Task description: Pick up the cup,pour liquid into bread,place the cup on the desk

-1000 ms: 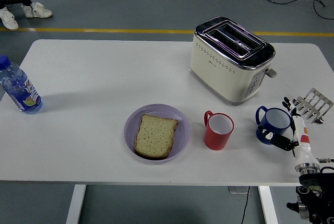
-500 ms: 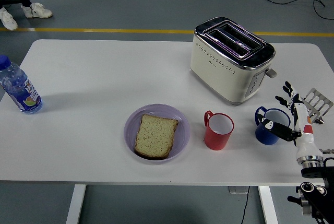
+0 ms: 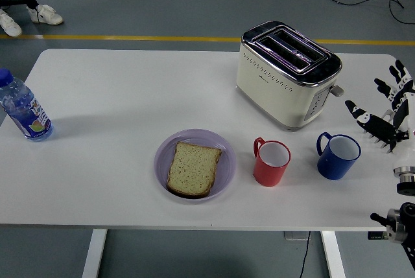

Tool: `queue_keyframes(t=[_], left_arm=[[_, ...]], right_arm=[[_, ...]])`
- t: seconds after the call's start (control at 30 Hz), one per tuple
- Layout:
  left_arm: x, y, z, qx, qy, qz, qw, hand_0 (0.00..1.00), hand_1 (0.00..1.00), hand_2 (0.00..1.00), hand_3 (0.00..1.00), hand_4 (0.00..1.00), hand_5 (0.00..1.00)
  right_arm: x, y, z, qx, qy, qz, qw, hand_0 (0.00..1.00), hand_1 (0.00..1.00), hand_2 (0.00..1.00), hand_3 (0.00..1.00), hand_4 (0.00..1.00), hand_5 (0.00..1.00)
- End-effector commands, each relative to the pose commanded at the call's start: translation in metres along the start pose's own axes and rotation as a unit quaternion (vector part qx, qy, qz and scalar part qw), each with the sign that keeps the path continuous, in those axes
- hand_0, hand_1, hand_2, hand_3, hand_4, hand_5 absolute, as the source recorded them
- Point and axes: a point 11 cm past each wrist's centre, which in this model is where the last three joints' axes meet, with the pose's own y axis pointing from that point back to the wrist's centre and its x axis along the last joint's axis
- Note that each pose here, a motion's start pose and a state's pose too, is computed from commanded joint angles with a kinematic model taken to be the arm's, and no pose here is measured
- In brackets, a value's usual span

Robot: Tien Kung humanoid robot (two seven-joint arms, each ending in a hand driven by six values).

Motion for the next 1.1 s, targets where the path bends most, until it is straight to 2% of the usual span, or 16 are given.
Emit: queue_keyframes(t=[0.1,0.13,0.3,0.33,0.5,0.53,0.73,0.83,0.9,0.93,1.1], left_arm=[[-0.002,-0.001,-0.001,0.001,-0.001,-0.001,1.0,0.345,0.331,0.412,0.685,0.419,0.998],[-0.002,-0.001,-0.002,0.002,-0.001,-0.002,1.0,0.346,0.33,0.411,0.686,0.418,0.998],[-0.004,-0.001,-0.003,0.003,-0.001,-0.003,1.0,0.346,0.33,0.411,0.686,0.418,0.998],[-0.004,-0.001,-0.004,0.004,-0.001,-0.003,1.0,0.346,0.329,0.411,0.685,0.417,0.998],[-0.006,-0.002,-0.006,0.006,-0.002,-0.005,1.0,0.346,0.329,0.411,0.685,0.417,0.998],[-0.006,-0.002,-0.006,0.006,-0.002,-0.005,1.0,0.346,0.33,0.411,0.685,0.416,0.998],[-0.006,-0.002,-0.007,0.006,0.0,-0.006,1.0,0.345,0.33,0.411,0.685,0.416,0.998],[-0.006,-0.002,-0.007,0.006,0.001,-0.005,1.0,0.345,0.33,0.411,0.685,0.416,0.998],[-0.005,-0.002,-0.008,0.006,0.001,-0.004,1.0,0.345,0.33,0.411,0.685,0.416,0.998],[-0.005,-0.002,-0.008,0.006,0.001,-0.004,1.0,0.345,0.33,0.41,0.685,0.417,0.998],[-0.005,-0.003,-0.01,0.008,0.003,-0.004,1.0,0.345,0.33,0.41,0.685,0.417,0.998]], right_arm=[[0.005,-0.006,-0.016,-0.006,-0.055,-0.008,0.998,0.828,0.789,0.933,0.972,0.877,0.006],[0.005,-0.007,-0.02,-0.01,-0.079,-0.01,0.997,0.82,0.782,0.884,0.886,0.81,0.148],[0.017,-0.014,-0.037,-0.016,-0.175,-0.001,0.984,0.82,0.782,0.884,0.886,0.81,0.148],[0.021,-0.017,-0.043,-0.015,-0.199,-0.005,0.98,0.815,0.763,0.812,0.805,0.739,0.26],[0.033,-0.025,-0.052,-0.039,-0.299,-0.022,0.953,0.815,0.763,0.812,0.805,0.739,0.26],[0.033,-0.025,-0.051,-0.044,-0.317,-0.023,0.947,0.807,0.745,0.779,0.769,0.72,0.327],[0.039,-0.03,-0.055,-0.068,-0.425,-0.034,0.902,0.803,0.737,0.77,0.745,0.712,0.331],[0.044,-0.031,-0.055,-0.07,-0.448,-0.02,0.891,0.803,0.737,0.77,0.745,0.712,0.331],[0.053,-0.032,-0.05,-0.076,-0.465,0.007,0.882,0.803,0.737,0.77,0.745,0.712,0.331],[0.055,-0.032,-0.049,-0.079,-0.469,0.012,0.879,0.73,0.677,0.711,0.654,0.703,0.295],[0.063,-0.031,-0.027,-0.11,-0.5,0.042,0.858,0.73,0.677,0.711,0.654,0.703,0.295]])
